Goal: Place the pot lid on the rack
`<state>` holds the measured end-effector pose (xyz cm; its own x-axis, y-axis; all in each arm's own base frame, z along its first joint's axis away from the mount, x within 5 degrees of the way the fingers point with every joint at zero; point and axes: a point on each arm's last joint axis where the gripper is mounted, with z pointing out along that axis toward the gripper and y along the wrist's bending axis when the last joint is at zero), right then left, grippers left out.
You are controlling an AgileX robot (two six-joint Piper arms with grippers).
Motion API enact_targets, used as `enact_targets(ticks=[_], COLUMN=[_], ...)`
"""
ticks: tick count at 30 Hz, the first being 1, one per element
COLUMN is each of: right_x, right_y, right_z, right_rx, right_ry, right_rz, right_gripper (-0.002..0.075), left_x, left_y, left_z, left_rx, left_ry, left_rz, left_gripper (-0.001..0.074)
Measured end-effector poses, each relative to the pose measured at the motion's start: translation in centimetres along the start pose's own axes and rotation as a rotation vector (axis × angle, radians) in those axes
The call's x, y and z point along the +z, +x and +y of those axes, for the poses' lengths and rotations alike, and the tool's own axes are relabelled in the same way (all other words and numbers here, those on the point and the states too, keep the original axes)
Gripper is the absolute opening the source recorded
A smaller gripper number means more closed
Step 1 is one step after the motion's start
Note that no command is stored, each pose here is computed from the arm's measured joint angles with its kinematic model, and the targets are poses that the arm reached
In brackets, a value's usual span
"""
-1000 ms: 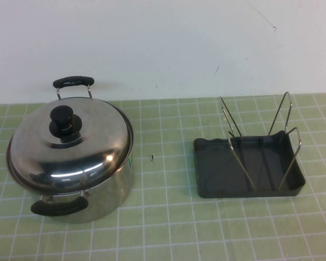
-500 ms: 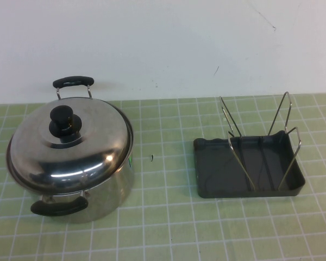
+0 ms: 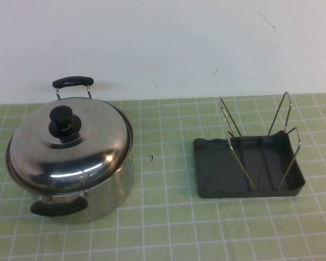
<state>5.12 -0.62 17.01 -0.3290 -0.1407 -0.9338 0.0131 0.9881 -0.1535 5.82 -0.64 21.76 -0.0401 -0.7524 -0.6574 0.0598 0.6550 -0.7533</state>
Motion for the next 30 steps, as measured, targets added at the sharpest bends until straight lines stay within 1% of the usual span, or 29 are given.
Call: enact_targets(ticks=[1,4,6,8,11,13,14,15,16,17,19,20,21,22,24,28,30], right_x=[0.0,0.0,0.0,0.0,0.0,0.0,0.0,0.0,0.0,0.0,0.0,0.0,0.0,0.0,0.0,0.0,0.0], right_y=[0.0,0.0,0.0,0.0,0.0,0.0,0.0,0.0,0.0,0.0,0.0,0.0,0.0,0.0,0.0,0.0,0.0], right_z=[0.0,0.0,0.0,0.0,0.0,0.0,0.0,0.0,0.0,0.0,0.0,0.0,0.0,0.0,0.0,0.0,0.0], right_rx=[0.000,0.000,0.000,0.000,0.000,0.000,0.000,0.000,0.000,0.000,0.000,0.000,0.000,0.000,0.000,0.000,0.000], right_ry=[0.000,0.000,0.000,0.000,0.000,0.000,0.000,0.000,0.000,0.000,0.000,0.000,0.000,0.000,0.000,0.000,0.000], right_rz=[0.000,0.000,0.000,0.000,-0.001,-0.001,-0.001,-0.001,-0.001,-0.001,-0.001,-0.001,-0.001,-0.001,-0.001,-0.001,-0.001], right_gripper=[-0.0001,-0.0001,-0.0001,-0.0001,-0.0001,-0.0001,-0.0001,-0.0001,-0.0001,-0.0001,-0.0001,-0.0001,-0.0001,-0.0001,-0.0001,-0.0001,-0.0001], left_x=[0.3,1.4,2.6,3.8,6.2,7.9,8.5,9.2,9.9,10.4,11.9,12.7,13.4,14.2,15.8,18.7,19.9], left_y=[-0.4,-2.5,-3.7,-5.0,-6.1,-6.2,-6.0,-5.7,-5.5,-5.2,-4.5,-4.2,-3.8,-3.3,-2.2,0.5,1.3], left_z=[-0.8,-3.3,-4.6,-5.8,-6.5,-6.4,-6.4,-6.4,-6.6,-6.9,-7.6,-8.0,-8.1,-8.0,-7.6,-5.6,-4.9], left_rx=[0.108,0.388,0.525,0.608,0.710,0.793,0.836,0.849,0.880,0.878,0.888,0.886,0.883,0.875,0.864,0.814,0.792], left_ry=[-0.005,-0.018,-0.032,-0.040,-0.074,-0.090,-0.087,-0.074,-0.043,-0.016,0.064,0.105,0.127,0.147,0.165,0.151,0.146], left_rz=[0.043,0.094,0.119,0.132,0.172,0.184,0.186,0.194,0.175,0.161,0.122,0.083,0.068,0.057,0.052,0.092,0.099], left_gripper=[-0.0002,-0.0002,-0.0002,-0.0002,0.0011,0.0067,0.0118,0.0169,0.0259,0.0307,0.0471,0.0526,0.0558,0.0583,0.0602,0.0601,0.0593])
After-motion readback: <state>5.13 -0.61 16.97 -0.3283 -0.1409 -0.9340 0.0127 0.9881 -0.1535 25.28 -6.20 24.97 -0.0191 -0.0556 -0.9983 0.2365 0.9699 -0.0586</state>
